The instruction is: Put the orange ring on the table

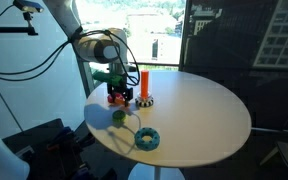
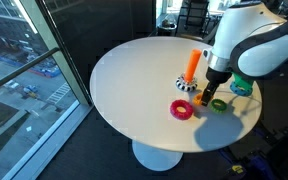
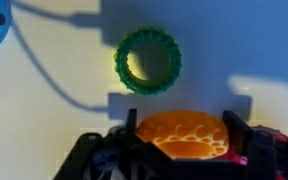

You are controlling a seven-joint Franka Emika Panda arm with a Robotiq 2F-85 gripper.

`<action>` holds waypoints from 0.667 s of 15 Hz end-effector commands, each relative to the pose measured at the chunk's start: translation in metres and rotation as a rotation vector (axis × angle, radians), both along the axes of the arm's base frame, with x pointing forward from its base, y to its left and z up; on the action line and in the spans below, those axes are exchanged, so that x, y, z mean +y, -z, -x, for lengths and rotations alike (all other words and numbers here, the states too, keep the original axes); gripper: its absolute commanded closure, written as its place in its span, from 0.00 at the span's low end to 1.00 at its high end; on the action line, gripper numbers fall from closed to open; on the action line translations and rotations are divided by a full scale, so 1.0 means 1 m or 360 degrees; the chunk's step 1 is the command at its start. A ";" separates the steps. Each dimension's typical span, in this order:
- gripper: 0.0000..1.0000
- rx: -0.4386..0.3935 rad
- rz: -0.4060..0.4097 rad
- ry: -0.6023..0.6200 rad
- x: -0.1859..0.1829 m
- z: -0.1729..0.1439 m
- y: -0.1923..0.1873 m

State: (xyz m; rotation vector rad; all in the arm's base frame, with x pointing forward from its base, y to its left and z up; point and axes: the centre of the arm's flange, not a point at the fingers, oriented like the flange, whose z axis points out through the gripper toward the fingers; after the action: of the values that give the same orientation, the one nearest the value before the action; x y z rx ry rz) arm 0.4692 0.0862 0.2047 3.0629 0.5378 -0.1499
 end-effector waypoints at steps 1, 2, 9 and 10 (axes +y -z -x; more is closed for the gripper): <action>0.02 -0.0024 0.0023 -0.0031 0.003 -0.004 0.006; 0.00 -0.0023 0.0027 -0.0038 0.003 -0.004 0.006; 0.00 0.0029 0.0034 -0.0041 0.002 -0.004 -0.002; 0.00 0.0037 0.0027 -0.0033 0.001 -0.005 -0.005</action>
State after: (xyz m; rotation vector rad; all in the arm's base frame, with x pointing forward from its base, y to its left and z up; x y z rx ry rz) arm 0.4689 0.0877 0.1984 3.0442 0.5718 -0.1656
